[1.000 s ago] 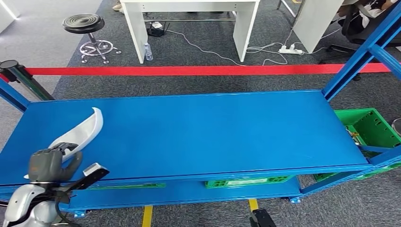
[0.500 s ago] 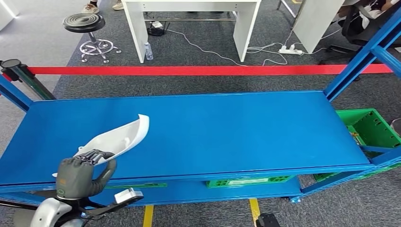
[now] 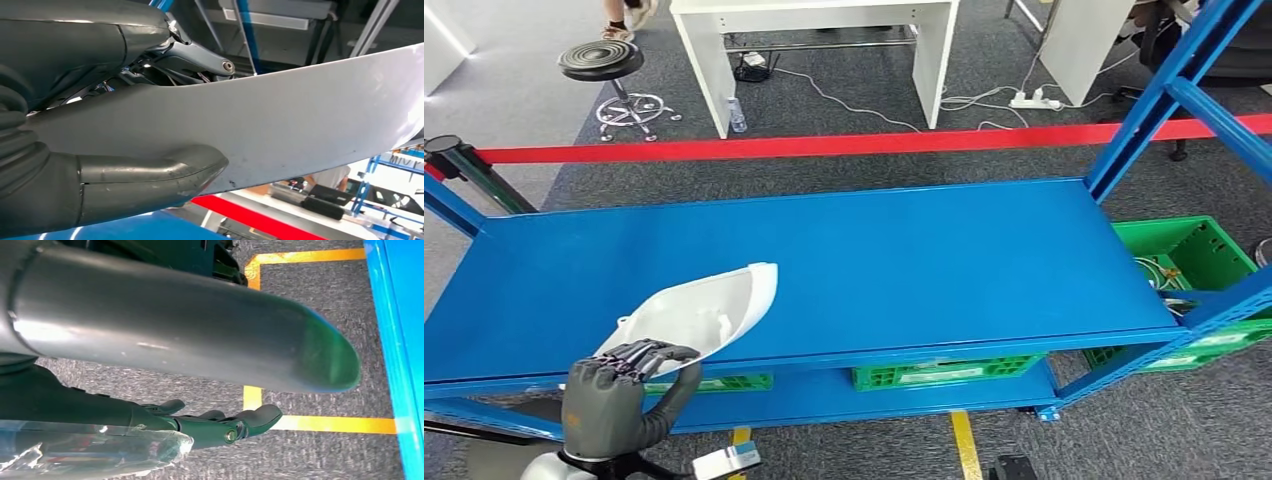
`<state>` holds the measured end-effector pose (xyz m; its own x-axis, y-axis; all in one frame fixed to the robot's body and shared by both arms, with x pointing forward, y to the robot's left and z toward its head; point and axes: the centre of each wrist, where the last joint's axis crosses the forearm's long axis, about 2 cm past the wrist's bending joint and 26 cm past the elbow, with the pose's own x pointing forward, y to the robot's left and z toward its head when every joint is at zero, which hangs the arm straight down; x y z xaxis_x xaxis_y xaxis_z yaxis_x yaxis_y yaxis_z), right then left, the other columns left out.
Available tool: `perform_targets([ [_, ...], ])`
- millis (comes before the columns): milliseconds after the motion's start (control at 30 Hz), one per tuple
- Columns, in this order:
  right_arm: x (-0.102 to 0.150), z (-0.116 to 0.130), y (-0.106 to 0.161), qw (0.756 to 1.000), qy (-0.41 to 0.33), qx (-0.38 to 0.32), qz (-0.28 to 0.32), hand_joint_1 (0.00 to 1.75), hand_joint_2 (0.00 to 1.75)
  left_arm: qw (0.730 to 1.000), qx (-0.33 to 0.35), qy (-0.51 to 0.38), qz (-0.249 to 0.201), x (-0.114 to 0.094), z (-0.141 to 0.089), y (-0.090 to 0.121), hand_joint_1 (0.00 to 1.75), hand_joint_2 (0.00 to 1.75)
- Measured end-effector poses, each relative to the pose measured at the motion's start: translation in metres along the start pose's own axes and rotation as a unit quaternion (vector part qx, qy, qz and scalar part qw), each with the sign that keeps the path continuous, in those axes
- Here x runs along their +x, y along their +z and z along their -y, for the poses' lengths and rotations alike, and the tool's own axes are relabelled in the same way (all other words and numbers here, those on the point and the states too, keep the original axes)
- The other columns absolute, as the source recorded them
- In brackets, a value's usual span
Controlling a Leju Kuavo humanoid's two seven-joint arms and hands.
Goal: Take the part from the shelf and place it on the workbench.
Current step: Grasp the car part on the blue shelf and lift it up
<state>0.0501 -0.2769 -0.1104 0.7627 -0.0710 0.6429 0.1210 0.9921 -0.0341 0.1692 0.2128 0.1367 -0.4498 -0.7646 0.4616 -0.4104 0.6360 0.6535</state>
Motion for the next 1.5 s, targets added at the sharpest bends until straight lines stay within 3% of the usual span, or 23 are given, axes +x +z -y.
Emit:
perform_targets([
  [667, -0.003, 0.002, 0.002, 1.000, -0.003, -0.016, -0.010, 0.00, 0.00, 0.998, 0.033, 0.041, 0.015, 0.017, -0.001, 0.006, 1.75, 1.75],
  [1500, -0.002, 0.002, 0.001, 1.000, -0.003, -0.018, -0.011, 0.00, 0.00, 0.997, 0.039, 0.058, 0.023, 0.019, -0.001, 0.007, 1.75, 1.75],
])
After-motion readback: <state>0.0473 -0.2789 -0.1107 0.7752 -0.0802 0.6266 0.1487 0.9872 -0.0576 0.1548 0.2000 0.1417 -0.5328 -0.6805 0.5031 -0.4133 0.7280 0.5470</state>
